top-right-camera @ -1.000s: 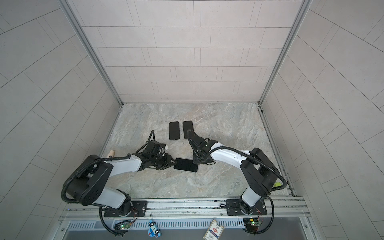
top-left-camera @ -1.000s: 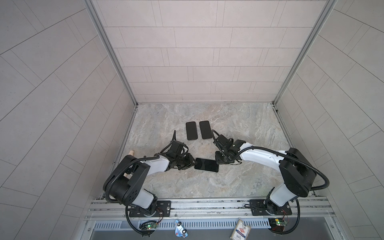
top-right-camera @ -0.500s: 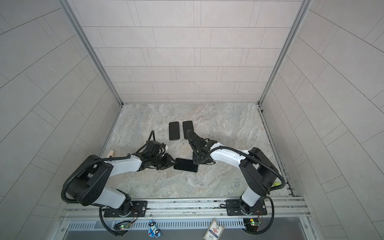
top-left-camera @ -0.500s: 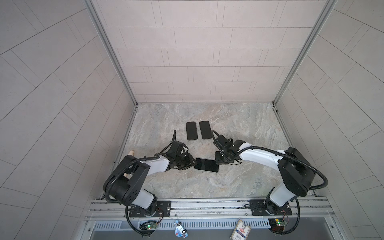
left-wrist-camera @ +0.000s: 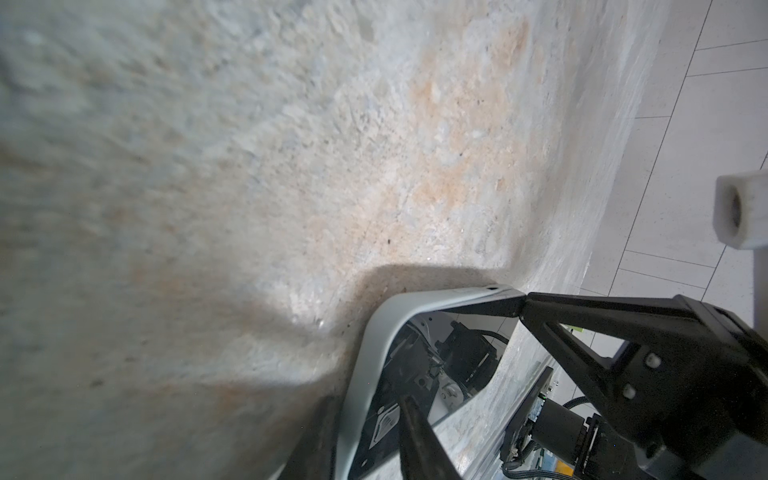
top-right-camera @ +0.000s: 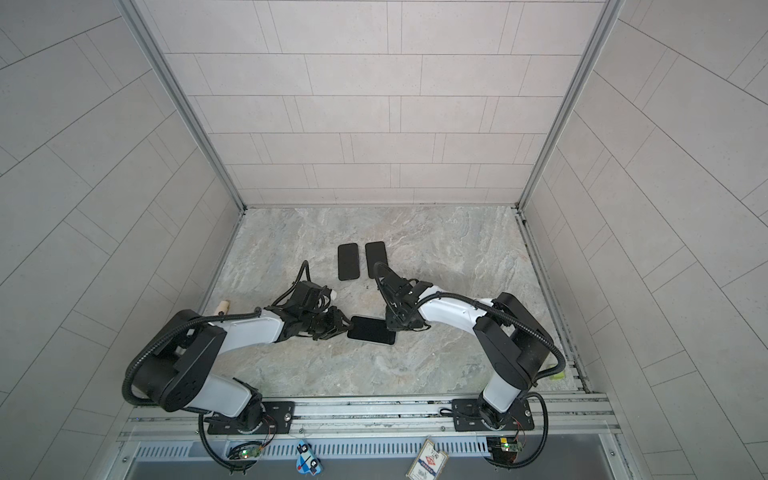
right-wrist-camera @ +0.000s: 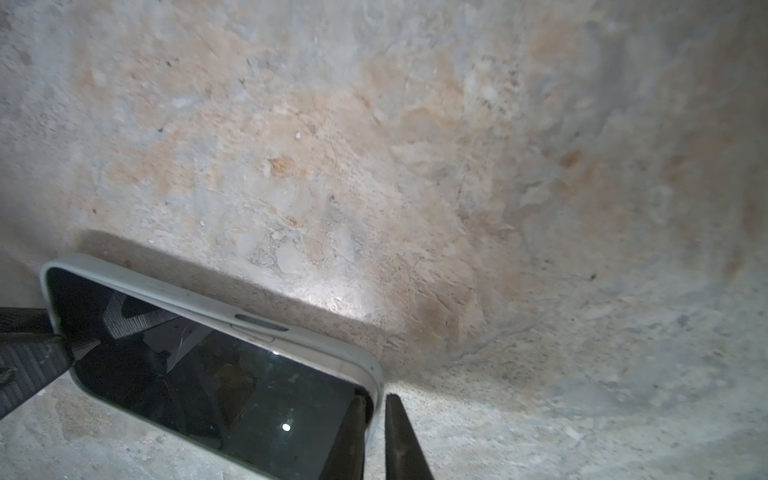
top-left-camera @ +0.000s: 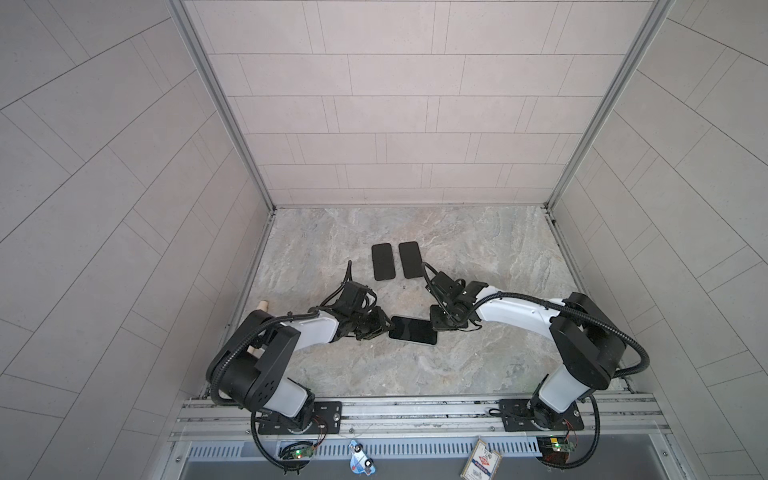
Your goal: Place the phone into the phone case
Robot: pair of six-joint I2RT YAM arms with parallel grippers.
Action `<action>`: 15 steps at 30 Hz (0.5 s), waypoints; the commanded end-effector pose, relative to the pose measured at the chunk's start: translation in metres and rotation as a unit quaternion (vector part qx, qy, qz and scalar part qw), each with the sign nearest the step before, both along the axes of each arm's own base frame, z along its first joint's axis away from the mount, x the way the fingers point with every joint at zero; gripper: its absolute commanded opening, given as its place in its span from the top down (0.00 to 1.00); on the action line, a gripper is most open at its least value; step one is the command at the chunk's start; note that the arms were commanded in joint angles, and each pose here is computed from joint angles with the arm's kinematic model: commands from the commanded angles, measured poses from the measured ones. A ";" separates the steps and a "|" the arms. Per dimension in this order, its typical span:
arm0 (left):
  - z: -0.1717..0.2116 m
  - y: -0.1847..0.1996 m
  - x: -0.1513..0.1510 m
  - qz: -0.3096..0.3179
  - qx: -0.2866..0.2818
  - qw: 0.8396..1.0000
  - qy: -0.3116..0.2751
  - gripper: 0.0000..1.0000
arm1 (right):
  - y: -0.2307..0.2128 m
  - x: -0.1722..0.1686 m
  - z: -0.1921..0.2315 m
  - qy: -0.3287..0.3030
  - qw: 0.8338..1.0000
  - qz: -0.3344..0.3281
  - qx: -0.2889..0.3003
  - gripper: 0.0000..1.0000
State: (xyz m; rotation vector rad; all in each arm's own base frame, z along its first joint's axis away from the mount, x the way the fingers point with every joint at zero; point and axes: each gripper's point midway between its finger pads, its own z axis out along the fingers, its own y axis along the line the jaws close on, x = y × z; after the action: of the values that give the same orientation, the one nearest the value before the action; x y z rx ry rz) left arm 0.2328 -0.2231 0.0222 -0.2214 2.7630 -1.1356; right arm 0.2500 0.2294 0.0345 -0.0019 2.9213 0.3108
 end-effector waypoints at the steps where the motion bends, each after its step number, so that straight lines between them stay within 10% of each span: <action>1: 0.004 -0.005 0.003 -0.006 -0.004 1.000 -0.004 0.68 | -0.007 -0.004 -0.012 0.012 1.000 -0.006 -0.017 0.86; 15: 0.003 -0.005 0.003 -0.006 -0.004 1.000 -0.002 0.68 | -0.005 -0.008 -0.019 0.018 1.000 -0.008 -0.012 0.86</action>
State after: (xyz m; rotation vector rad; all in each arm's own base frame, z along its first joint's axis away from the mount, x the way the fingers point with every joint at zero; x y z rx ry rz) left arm 0.2330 -0.2233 0.0221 -0.2224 2.7643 -1.1357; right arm 0.2515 0.2343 0.0337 0.0051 2.9117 0.3477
